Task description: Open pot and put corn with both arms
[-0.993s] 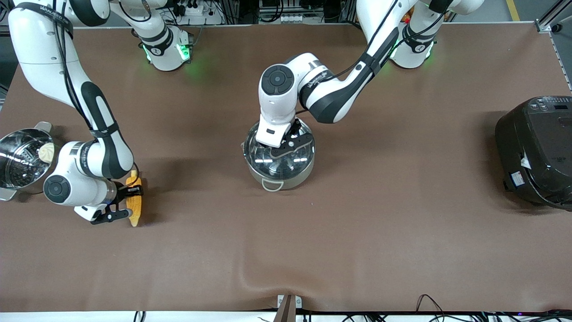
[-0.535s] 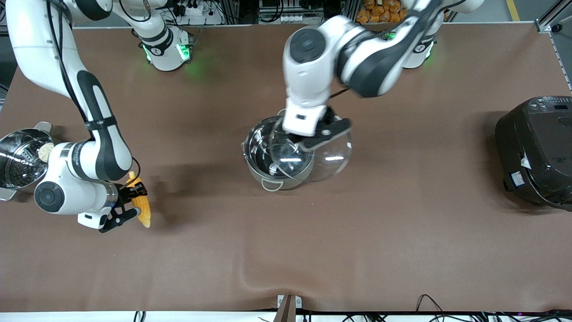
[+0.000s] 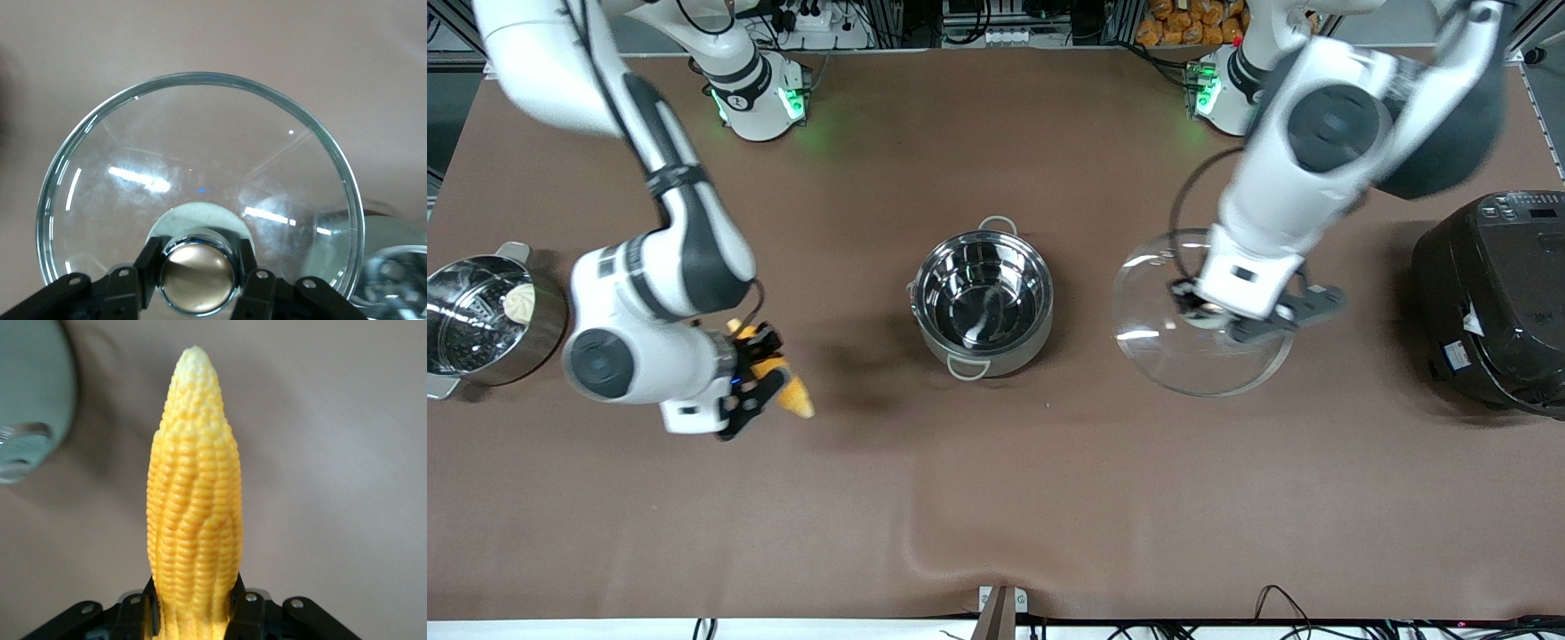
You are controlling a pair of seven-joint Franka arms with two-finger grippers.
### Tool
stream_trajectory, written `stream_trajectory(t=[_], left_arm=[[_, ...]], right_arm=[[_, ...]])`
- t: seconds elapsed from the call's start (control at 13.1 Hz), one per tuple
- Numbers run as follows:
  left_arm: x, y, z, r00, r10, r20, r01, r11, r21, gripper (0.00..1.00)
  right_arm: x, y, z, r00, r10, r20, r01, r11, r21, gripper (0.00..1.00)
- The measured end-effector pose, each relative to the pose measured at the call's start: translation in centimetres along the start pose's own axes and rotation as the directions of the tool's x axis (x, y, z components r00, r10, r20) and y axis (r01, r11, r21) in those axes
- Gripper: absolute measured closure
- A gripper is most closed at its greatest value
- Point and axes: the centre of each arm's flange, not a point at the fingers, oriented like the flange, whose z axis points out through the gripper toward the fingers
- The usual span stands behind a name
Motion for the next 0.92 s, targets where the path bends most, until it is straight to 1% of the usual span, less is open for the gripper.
stream_trajectory(t=[0.15, 0.38, 0.46, 0.61, 0.76, 0.92], left_arm=[[2.5, -4.6, 2.8, 0.998, 0.036, 0.045, -0.038, 0.999, 0.023, 0.50], [4.9, -10.1, 7.7, 0.996, 0.034, 0.078, -0.036, 0.999, 0.026, 0.50], [5.0, -10.9, 9.5, 0.996, 0.026, 0.084, -0.029, 0.999, 0.025, 0.50], [4.4, -11.6, 13.1, 0.996, 0.021, 0.090, -0.023, 0.999, 0.022, 0.50], [3.5, -12.2, 16.5, 0.997, 0.020, 0.078, -0.020, 1.000, 0.009, 0.50], [2.6, -12.8, 19.8, 0.998, 0.015, 0.053, -0.015, 1.000, -0.013, 0.50]], right_arm=[[2.8, -5.2, -0.2, 1.000, -0.014, 0.007, 0.014, 1.000, -0.018, 0.61], [6.9, -13.9, 1.0, 0.999, 0.041, 0.019, -0.041, 0.998, -0.045, 0.61], [8.3, -17.1, 1.5, 0.999, 0.044, 0.009, -0.043, 0.997, -0.061, 0.61], [10.7, -22.9, 2.6, 0.999, 0.034, -0.032, -0.037, 0.995, -0.089, 0.61], [11.8, -24.7, 3.8, 0.998, 0.025, -0.063, -0.031, 0.995, -0.098, 0.61], [12.5, -25.0, 5.1, 0.997, 0.015, -0.077, -0.023, 0.995, -0.102, 0.61]])
